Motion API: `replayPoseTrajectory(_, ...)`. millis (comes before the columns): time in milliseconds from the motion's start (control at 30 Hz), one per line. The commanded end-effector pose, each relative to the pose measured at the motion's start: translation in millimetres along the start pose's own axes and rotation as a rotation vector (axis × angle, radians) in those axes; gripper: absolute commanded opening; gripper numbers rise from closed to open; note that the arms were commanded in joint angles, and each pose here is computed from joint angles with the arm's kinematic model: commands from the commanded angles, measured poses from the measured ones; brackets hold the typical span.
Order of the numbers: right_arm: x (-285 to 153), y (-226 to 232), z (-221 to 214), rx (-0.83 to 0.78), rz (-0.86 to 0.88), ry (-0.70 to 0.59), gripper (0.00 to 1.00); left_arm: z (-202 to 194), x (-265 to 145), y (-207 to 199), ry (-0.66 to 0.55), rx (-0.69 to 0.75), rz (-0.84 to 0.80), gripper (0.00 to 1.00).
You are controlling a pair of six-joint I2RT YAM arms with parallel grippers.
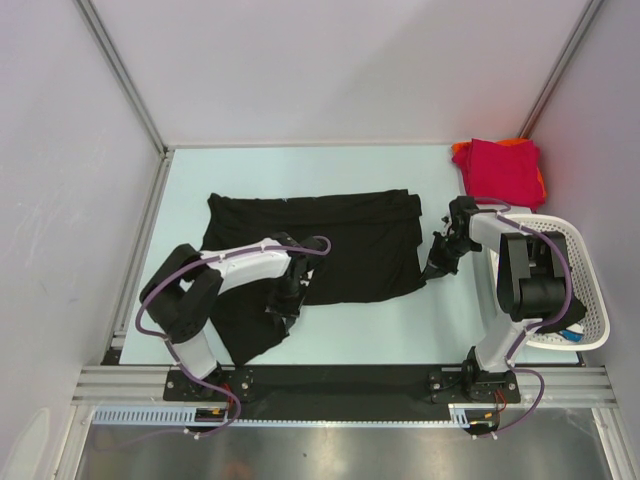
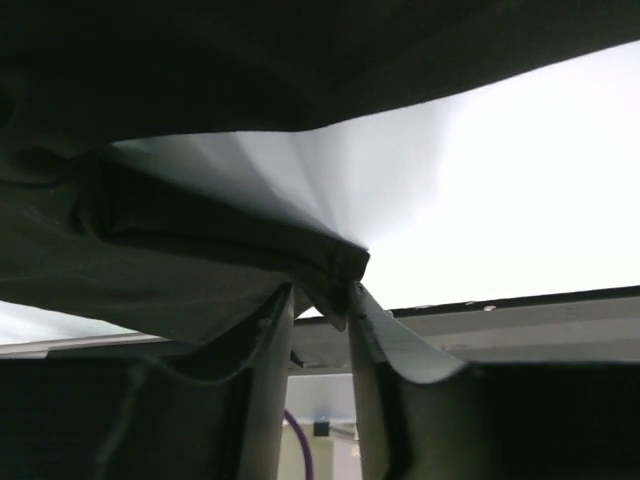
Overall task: Fold and stack the t-shirts
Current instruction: Grap the side of the flattened tshirt closest away from the robot with both arms, then fold the other side of the tshirt into a rectangle
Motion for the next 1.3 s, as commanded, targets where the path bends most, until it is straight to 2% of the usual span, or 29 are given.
replayPoseTrajectory(0, -4, 6, 14, -0.018, 0.032, -0.028, 0.00, -9, 2, 6, 0.049, 0.001, 0.041, 0.33)
replayPoseTrajectory(100, -4, 6, 14, -0.017, 0.035, -0.024, 0.00, -12, -1, 9, 0.039, -0.004, 0.052, 0.20)
replayPoseTrajectory(133, -4, 6, 14, -0.017, 0.035, -0.025, 0.00, -13, -1, 9, 0.036, -0.009, 0.051, 0.12)
replayPoseTrajectory(167, -3, 6, 14, -0.017, 0.036, -0.023, 0.00, -14, -2, 10, 0.030, -0.014, 0.057, 0.00)
replayPoseTrajectory(367, -6, 8, 15, -0.022, 0.040, -0.031, 0.00, -28, -9, 17, 0.024, -0.042, 0.073, 0.00)
replayPoseTrajectory(533, -10, 11, 17, -0.027, 0.048, -0.038, 0.00, -40, -17, 37, 0.027, -0.077, 0.175, 0.00)
replayPoseTrajectory(733, -33, 23, 28, -0.074, 0.071, -0.116, 0.00, -37, -37, 67, -0.002, -0.159, 0.257, 0.00)
replayPoseTrajectory(867, -48, 33, 34, -0.096, 0.093, -0.168, 0.00, -24, -54, 91, -0.051, -0.241, 0.272, 0.00)
replayPoseTrajectory(1033, -60, 39, 36, -0.110, 0.110, -0.222, 0.00, -4, -70, 114, -0.079, -0.248, 0.354, 0.00)
replayPoseTrajectory(1233, -67, 43, 36, -0.113, 0.128, -0.244, 0.00, 40, -98, 125, -0.160, -0.260, 0.416, 0.00)
replayPoseTrajectory(1267, -70, 45, 36, -0.114, 0.140, -0.245, 0.00, 53, -109, 128, -0.204, -0.281, 0.417, 0.00)
Point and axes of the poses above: each gripper's point midway between its finger pads, its own x axis out along the fingers, its own y axis along the line the jaws close on, z = x × y, the point moved 3 cm from there along -x, back along the fingers, and after that the axes turned 4 degrees about x, right-handed, at the moved point
